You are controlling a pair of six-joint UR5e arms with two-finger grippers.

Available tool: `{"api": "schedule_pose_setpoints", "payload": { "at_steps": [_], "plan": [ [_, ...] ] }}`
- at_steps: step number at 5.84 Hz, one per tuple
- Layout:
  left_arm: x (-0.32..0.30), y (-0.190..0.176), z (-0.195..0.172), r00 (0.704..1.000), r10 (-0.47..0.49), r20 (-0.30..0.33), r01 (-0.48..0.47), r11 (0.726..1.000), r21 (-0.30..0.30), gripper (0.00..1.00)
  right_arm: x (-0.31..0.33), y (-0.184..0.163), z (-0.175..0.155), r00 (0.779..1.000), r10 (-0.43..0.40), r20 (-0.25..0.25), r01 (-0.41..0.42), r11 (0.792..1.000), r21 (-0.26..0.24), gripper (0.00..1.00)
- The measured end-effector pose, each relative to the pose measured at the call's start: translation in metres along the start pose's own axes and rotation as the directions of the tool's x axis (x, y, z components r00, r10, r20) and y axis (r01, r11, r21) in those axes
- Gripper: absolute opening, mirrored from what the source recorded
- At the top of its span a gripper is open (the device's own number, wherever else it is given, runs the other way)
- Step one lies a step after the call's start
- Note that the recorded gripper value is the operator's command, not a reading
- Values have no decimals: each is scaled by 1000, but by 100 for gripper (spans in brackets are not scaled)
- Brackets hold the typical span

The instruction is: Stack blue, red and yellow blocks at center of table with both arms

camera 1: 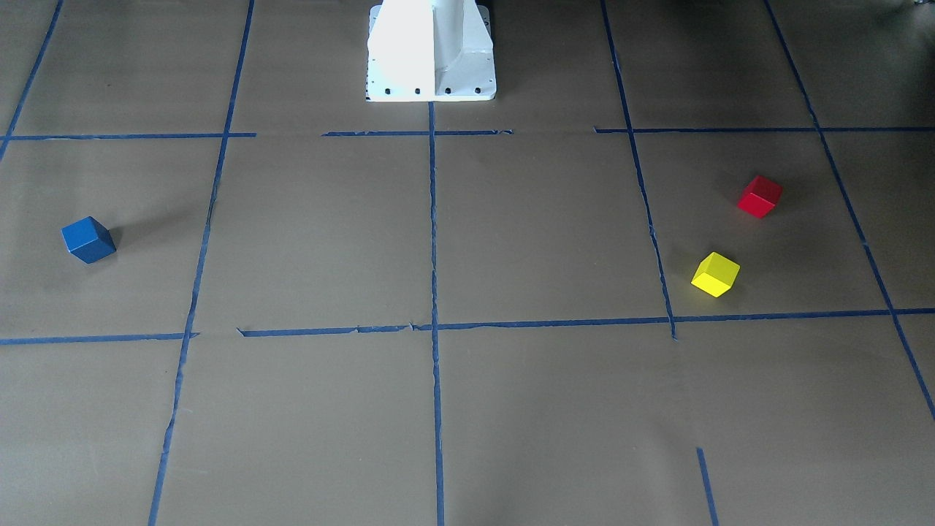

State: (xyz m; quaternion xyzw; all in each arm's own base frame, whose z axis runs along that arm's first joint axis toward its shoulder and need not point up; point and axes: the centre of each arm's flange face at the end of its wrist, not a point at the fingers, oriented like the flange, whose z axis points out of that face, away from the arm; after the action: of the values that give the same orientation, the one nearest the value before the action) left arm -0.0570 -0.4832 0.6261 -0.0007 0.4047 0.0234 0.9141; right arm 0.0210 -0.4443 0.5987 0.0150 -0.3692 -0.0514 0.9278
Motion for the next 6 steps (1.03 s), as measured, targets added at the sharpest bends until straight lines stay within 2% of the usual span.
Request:
{"api": "schedule_pose_setpoints", "payload": {
  "at_steps": [4, 6],
  "plan": [
    [6, 15, -5, 1000, 15, 0, -15, 1000, 17, 100, 12, -2, 15, 1000, 25, 3, -25, 999, -23, 100],
    [7, 15, -6, 1000, 14, -1, -14, 1000, 18, 100, -8, -9, 27, 1000, -22, 10, 22, 1000, -16, 100]
  ]
}}
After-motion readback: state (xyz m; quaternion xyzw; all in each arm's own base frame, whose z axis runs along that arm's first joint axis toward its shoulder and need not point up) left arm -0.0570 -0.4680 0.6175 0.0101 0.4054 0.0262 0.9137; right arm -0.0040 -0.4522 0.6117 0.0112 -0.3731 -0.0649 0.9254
